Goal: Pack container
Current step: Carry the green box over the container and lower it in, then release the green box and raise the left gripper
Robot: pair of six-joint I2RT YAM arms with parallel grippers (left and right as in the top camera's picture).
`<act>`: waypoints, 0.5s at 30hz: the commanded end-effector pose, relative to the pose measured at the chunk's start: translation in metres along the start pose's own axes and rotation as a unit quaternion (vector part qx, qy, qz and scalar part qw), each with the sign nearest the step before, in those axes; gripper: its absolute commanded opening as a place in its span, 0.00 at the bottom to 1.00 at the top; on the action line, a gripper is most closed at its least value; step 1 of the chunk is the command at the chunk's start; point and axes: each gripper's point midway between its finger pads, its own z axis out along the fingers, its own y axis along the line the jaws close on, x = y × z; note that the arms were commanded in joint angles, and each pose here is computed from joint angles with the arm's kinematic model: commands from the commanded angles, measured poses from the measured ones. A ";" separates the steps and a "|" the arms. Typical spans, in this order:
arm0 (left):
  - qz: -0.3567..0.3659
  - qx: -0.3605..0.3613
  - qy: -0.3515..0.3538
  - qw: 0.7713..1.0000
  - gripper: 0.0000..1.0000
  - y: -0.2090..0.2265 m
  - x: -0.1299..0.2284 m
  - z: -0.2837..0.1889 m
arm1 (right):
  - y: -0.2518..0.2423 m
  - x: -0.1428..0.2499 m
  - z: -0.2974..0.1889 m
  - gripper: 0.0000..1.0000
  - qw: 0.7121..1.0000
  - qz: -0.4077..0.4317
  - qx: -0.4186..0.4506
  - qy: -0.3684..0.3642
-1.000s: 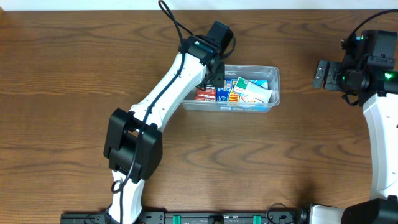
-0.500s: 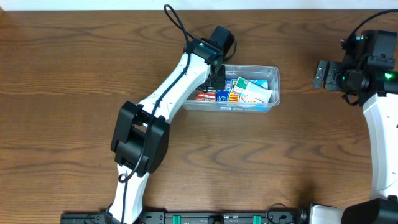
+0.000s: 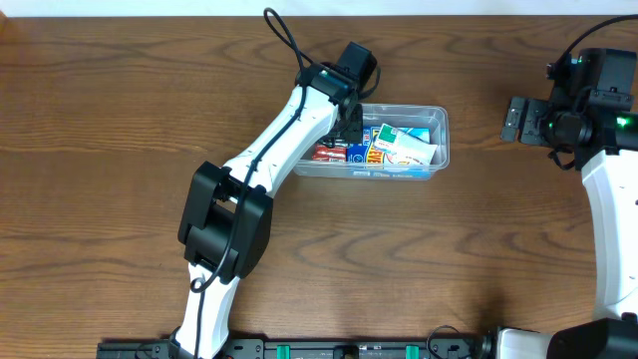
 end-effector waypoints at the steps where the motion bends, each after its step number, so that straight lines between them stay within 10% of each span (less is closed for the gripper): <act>1: -0.003 -0.007 0.012 1.000 0.51 0.000 0.007 0.010 | -0.003 -0.005 -0.006 0.99 1.000 0.009 0.003 -0.010; 15: 0.000 -0.018 0.031 0.999 0.51 0.002 0.015 0.028 | -0.003 -0.005 -0.006 0.99 1.000 0.009 0.003 -0.010</act>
